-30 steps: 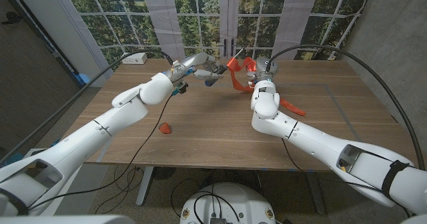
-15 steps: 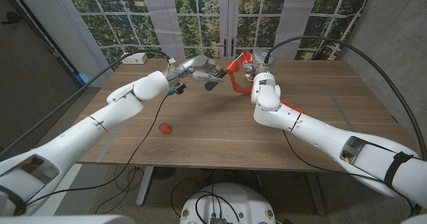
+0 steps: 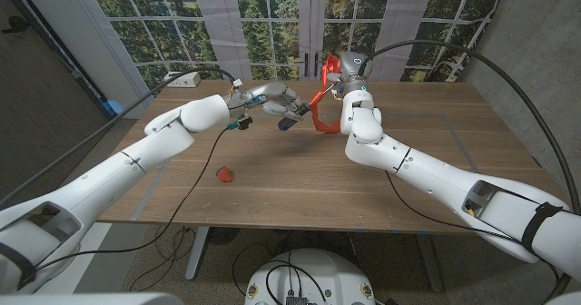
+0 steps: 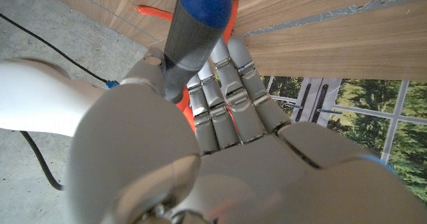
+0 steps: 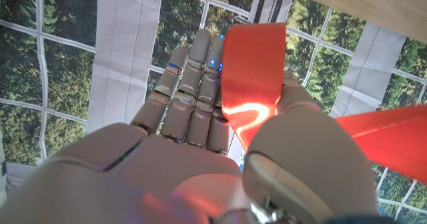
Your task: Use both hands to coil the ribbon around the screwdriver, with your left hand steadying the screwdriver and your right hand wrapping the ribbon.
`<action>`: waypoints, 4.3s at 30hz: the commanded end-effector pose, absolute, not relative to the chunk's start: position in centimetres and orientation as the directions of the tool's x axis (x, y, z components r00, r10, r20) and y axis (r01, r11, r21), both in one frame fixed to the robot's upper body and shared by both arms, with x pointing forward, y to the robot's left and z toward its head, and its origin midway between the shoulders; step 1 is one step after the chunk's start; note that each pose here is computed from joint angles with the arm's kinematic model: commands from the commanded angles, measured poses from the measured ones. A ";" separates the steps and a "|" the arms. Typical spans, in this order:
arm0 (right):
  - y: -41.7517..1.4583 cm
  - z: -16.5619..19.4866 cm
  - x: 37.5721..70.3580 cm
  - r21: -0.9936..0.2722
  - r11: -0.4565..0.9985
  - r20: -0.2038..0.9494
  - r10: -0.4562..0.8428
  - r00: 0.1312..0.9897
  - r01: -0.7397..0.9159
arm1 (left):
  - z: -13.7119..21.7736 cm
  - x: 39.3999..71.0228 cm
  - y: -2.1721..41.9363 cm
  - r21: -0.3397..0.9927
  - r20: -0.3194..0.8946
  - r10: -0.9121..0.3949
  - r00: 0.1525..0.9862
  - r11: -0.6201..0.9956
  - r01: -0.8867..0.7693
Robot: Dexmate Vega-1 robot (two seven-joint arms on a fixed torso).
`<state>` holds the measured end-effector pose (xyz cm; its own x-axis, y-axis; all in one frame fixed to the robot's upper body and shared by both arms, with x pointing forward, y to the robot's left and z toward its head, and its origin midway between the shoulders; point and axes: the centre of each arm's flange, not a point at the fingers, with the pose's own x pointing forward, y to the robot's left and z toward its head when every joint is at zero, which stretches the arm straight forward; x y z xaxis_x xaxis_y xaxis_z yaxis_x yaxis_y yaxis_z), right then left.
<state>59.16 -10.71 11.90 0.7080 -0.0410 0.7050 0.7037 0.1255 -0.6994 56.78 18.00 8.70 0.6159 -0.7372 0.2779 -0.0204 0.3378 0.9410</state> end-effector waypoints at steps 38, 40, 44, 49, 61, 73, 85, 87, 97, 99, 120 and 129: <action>-14.0 14.8 56.7 -0.361 0.184 0.866 -0.299 0.402 0.914 | 8.8 58.5 18.2 0.932 0.268 -0.764 0.587 0.360 0.043; -14.1 14.6 56.4 -0.334 0.184 0.875 -0.305 0.377 0.925 | 8.6 58.5 18.2 0.934 0.262 -0.759 0.596 0.354 0.041; -14.4 14.6 55.7 -0.306 0.207 0.890 -0.283 0.357 0.929 | 8.1 58.8 18.1 0.945 0.225 -0.754 0.617 0.324 0.051; -14.1 14.7 55.5 -0.408 0.183 0.867 -0.228 0.443 0.894 | 8.1 58.8 18.0 0.942 0.242 -0.754 0.610 0.333 0.039; -12.3 11.2 56.8 -0.608 0.134 0.764 -0.167 0.623 0.782 | 8.8 57.8 18.3 0.920 0.323 -0.760 0.565 0.391 0.000; -11.5 12.7 49.7 -0.416 0.131 0.898 -0.100 0.429 0.900 | 9.0 58.6 18.1 0.908 0.358 -0.723 0.592 0.418 -0.039; -11.4 11.2 45.5 -0.379 0.103 0.918 -0.080 0.388 0.919 | 8.5 59.0 18.2 0.835 0.485 -0.598 0.637 0.534 -0.134; -11.7 10.7 44.7 -0.380 0.096 0.915 -0.110 0.389 0.920 | 8.5 58.8 18.2 0.811 0.515 -0.569 0.641 0.566 -0.149; -14.2 6.2 42.3 -0.420 0.103 0.882 -0.186 0.432 0.902 | 9.2 59.0 17.5 0.823 0.499 -0.570 0.652 0.547 -0.152; -14.4 5.8 41.8 -0.428 0.087 0.883 -0.174 0.437 0.900 | 9.6 59.0 16.6 0.842 0.480 -0.593 0.646 0.518 -0.149; -12.6 4.0 38.3 -0.350 0.087 0.934 -0.048 0.354 0.933 | 11.5 60.9 12.3 0.915 0.353 -0.667 0.656 0.394 -0.091; -14.0 2.2 40.5 -0.464 0.103 0.873 -0.117 0.474 0.880 | 12.8 61.3 11.7 0.928 0.335 -0.707 0.623 0.364 -0.086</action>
<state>39.37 -13.02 4.57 0.3837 -0.0823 0.9198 0.9217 0.0957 -0.3759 60.73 12.80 11.40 0.6524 -0.6682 0.3575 -0.0981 0.3934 0.9141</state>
